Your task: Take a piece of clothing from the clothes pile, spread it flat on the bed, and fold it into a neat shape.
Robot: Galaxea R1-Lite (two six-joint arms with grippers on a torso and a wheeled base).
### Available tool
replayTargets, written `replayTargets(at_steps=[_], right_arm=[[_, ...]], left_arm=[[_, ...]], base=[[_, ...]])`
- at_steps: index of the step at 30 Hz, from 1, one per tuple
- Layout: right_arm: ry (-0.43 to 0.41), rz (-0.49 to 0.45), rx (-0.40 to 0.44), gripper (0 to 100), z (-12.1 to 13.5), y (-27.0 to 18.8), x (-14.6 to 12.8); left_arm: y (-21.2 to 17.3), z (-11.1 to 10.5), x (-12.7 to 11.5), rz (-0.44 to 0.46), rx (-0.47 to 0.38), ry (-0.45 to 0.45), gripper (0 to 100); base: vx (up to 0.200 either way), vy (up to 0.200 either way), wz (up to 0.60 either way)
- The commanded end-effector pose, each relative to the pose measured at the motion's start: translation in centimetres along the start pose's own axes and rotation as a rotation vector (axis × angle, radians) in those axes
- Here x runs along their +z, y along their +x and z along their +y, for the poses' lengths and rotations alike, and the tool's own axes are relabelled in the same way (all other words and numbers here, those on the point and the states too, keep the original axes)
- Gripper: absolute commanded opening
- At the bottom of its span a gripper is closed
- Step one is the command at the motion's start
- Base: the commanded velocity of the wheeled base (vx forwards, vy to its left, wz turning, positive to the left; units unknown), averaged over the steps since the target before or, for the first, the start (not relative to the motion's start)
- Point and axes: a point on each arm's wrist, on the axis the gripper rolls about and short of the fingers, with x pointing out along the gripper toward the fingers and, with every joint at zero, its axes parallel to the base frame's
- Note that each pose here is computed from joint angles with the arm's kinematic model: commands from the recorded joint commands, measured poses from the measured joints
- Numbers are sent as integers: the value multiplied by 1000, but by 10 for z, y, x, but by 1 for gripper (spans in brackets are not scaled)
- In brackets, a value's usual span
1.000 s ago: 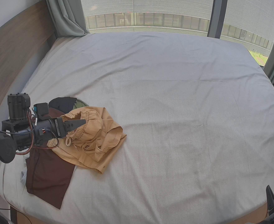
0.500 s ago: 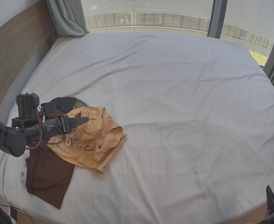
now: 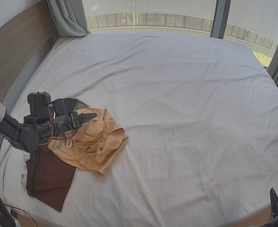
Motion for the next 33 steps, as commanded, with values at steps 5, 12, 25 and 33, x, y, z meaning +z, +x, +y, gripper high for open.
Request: replayTargets(at_steps=[5,12,25,33], right_arm=[[0,1,1,100,0,0,-5],[0,1,1,100,0,0,-5],[0,1,1,100,0,0,-5],[2,1,1,100,0,0,-5]], left_arm=[[23,0,-9,25,-21,-19,100],[33,4,-15,32,-24,-22,100],[42,0,-13,5,-37,-58,100],[43,4,-17,20,-35,-62,0]], base=[[0,0,0],[0,0,0],[0,0,0],[0,0,0]])
